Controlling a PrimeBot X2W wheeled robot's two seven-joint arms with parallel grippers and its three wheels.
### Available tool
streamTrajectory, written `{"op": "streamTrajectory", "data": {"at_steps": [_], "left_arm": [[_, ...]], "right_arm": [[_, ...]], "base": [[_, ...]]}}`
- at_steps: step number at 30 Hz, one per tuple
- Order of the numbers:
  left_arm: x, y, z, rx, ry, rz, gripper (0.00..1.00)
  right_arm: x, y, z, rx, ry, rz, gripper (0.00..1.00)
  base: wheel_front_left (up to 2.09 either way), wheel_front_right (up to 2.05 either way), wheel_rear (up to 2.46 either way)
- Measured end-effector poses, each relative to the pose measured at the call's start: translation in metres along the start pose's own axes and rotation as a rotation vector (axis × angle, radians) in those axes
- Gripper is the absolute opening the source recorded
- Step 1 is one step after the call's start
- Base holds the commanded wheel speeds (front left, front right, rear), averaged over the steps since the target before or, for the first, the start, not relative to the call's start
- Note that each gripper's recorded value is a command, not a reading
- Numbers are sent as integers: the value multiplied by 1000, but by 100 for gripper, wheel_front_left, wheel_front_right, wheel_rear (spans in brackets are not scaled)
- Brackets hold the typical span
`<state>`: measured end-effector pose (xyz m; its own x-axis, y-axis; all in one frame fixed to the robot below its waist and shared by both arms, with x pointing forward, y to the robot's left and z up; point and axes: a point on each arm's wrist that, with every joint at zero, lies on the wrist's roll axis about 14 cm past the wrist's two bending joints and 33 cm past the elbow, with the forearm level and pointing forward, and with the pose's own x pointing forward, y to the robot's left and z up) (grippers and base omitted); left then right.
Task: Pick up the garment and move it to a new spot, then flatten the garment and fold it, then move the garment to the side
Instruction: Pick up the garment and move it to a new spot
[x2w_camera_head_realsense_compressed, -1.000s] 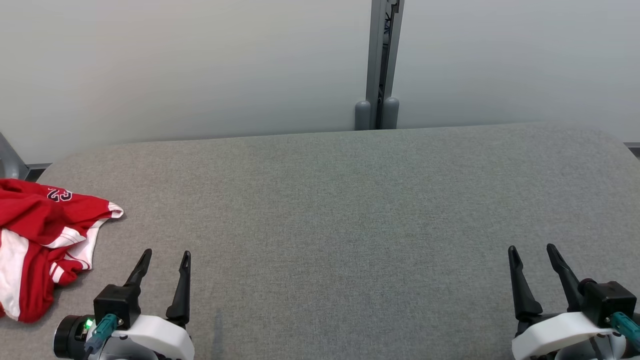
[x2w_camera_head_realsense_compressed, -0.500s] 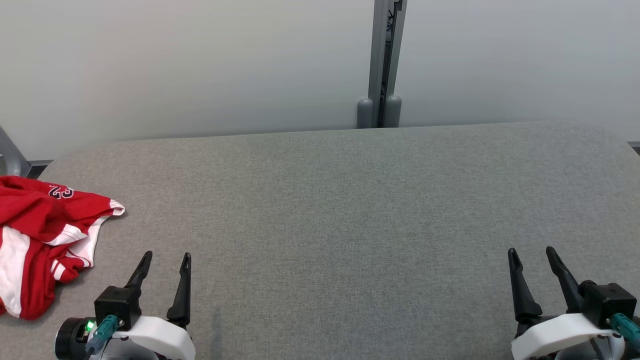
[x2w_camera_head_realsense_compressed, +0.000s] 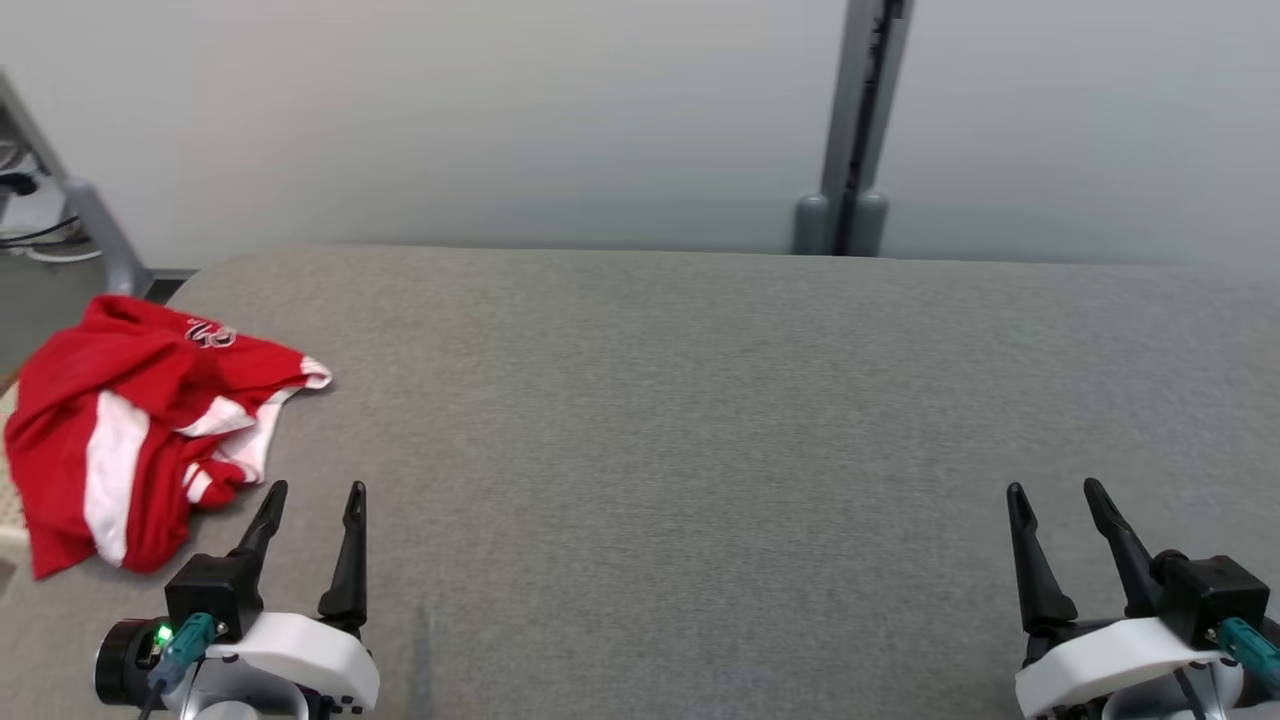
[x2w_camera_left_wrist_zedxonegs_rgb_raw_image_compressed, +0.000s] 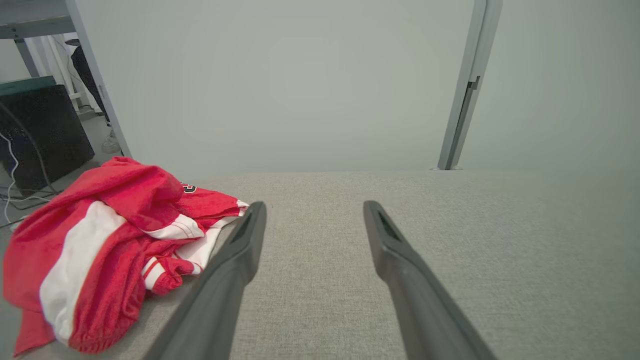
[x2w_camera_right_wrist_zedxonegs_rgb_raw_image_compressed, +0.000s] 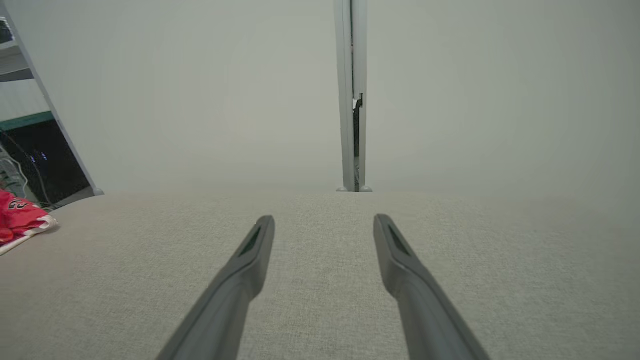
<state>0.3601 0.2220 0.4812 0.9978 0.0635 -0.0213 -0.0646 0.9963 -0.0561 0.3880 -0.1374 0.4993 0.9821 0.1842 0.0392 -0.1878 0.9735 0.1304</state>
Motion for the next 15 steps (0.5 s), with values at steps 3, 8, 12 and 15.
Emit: {"op": "streamTrajectory", "data": {"at_steps": [3,8,12,15], "left_arm": [[-8,19,3,-3,-10,60,100],[-26,51,7,-12,-25,163,100],[-44,76,10,-15,-36,248,100],[-58,94,13,-16,-47,311,100]], "right_arm": [[10,20,-1,3,8,61,100],[25,57,-2,-2,17,169,100],[35,88,0,-1,16,258,100],[39,110,0,4,13,319,100]], "base": [[0,0,0],[0,0,0],[0,0,0],[0,0,0]]}}
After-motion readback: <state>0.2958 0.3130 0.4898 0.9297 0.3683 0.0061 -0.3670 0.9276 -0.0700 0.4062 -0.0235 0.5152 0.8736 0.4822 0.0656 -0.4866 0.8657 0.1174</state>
